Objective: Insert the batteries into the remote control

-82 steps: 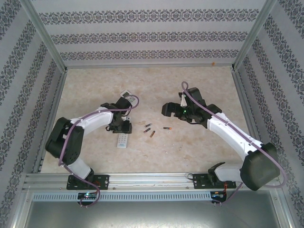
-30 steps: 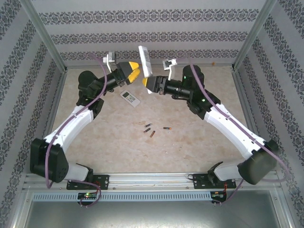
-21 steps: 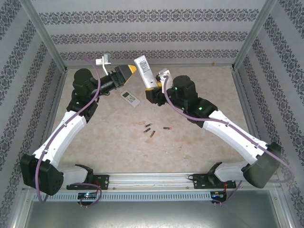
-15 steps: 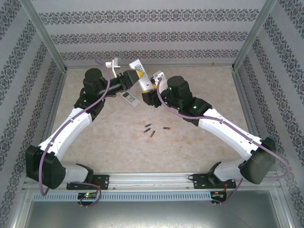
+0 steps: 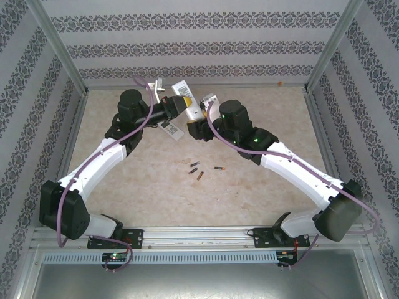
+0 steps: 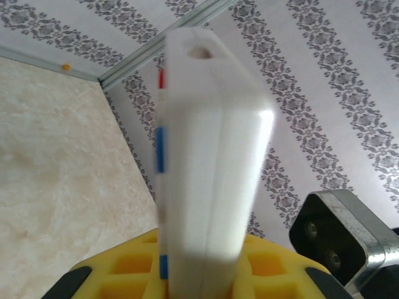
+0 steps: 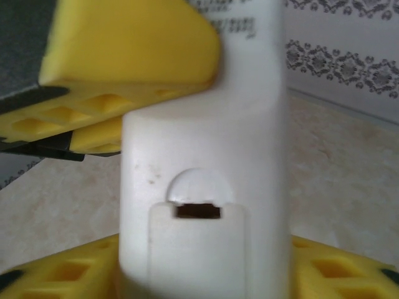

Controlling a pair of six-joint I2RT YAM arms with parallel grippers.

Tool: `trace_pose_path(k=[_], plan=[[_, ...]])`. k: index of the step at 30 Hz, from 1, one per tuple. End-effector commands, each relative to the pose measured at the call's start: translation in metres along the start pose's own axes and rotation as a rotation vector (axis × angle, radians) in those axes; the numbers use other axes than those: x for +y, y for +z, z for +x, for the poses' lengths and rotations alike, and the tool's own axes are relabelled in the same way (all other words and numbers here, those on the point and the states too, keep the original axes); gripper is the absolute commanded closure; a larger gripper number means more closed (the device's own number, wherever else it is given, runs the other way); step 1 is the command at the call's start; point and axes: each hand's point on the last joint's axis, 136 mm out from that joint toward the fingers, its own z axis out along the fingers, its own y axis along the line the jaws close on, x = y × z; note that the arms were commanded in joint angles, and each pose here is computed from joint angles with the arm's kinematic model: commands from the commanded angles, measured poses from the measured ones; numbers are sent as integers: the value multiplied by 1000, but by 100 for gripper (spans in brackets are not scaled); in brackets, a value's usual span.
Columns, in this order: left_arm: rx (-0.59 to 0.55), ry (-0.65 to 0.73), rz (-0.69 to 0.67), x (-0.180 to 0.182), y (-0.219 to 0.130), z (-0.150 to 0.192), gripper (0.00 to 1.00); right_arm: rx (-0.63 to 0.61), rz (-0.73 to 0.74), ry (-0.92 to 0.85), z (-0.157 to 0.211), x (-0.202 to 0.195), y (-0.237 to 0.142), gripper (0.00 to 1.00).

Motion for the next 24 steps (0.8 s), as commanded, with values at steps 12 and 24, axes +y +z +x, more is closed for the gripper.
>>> trace_pose_path(k=[12,24], plan=[[-98,591,155,-47,-15,-5,100,-174,-153,948,5,-13,-55,4],[-85,582,141,-40,-15,5,100,-226,-262,988,-14,-4,-20,9]])
